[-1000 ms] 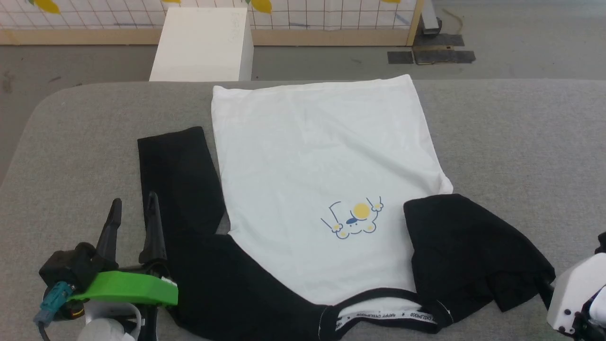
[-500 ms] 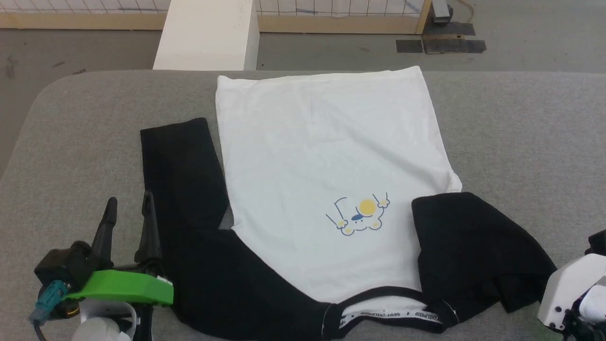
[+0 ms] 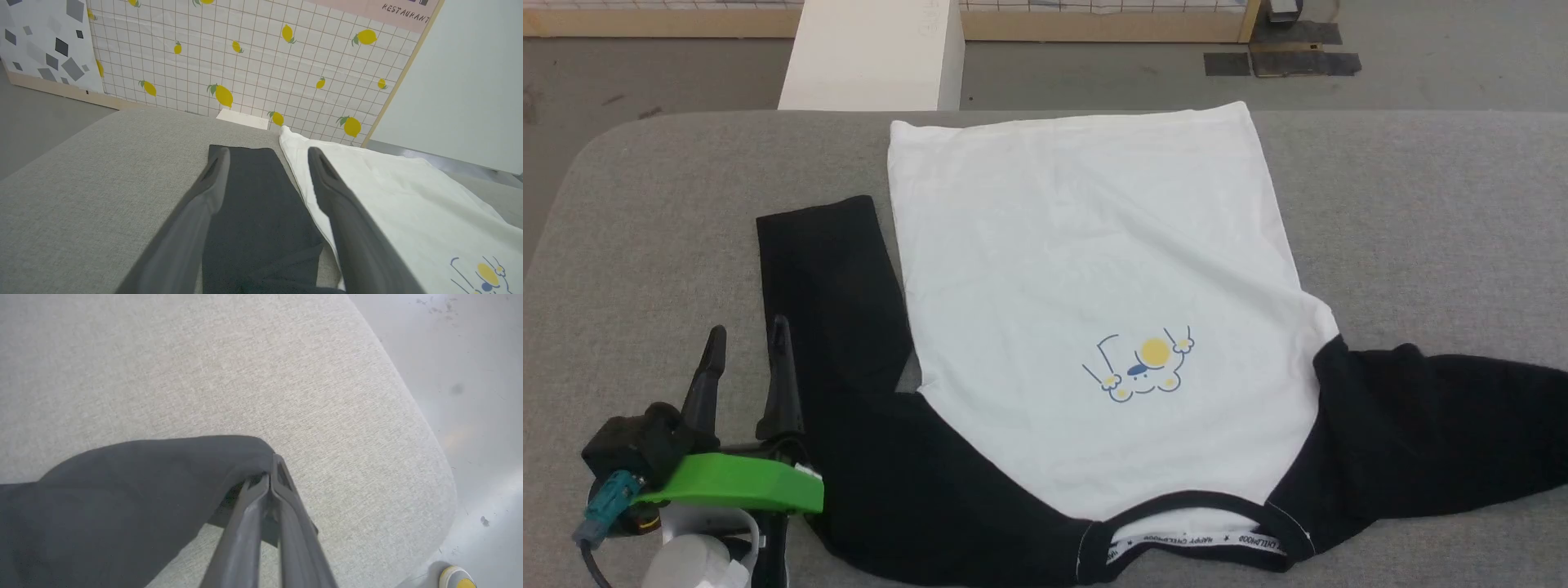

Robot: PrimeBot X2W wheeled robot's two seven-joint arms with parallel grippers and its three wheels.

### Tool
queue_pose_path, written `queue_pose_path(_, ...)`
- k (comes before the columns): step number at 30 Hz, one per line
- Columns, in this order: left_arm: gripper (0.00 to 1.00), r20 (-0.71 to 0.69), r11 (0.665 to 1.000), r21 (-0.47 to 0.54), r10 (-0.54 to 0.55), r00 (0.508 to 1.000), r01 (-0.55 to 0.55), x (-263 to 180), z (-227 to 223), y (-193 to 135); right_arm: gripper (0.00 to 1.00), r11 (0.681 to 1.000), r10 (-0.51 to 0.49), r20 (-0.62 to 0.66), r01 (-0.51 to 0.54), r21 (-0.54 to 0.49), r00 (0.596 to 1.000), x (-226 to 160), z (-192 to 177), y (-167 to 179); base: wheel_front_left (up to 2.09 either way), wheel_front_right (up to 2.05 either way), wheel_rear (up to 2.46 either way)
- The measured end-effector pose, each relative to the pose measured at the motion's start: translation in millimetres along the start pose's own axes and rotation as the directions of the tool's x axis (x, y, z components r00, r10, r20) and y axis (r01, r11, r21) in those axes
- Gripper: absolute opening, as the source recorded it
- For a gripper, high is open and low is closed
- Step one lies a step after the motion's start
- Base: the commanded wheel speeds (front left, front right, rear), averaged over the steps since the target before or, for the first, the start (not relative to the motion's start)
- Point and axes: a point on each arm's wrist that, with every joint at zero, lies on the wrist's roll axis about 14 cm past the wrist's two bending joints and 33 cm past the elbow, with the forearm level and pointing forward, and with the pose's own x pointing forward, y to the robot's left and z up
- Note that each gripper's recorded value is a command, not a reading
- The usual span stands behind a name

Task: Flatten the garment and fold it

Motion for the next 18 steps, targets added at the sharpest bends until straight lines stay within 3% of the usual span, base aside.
queue_pose_path(9,1.0,-0.007,1.0,-0.011,0.021,1.0,-0.021,-3,-1,7,0.0,0.992,-0.123,0.078,0.121,0.028,0.989,-7,34,-32,0.0,0.0,0.0)
queue_pose_path(14,1.0,-0.003,1.0,-0.015,0.023,1.0,-0.023,-4,1,8,0.0,0.992,-0.127,0.184,0.123,0.033,0.975,-13,64,-37,0.0,0.0,0.0)
queue_pose_path(18,1.0,0.005,1.0,-0.017,0.017,1.0,-0.017,-5,4,5,0.0,0.996,-0.082,0.257,0.091,-0.023,0.963,-20,88,-26,0.0,0.0,0.0)
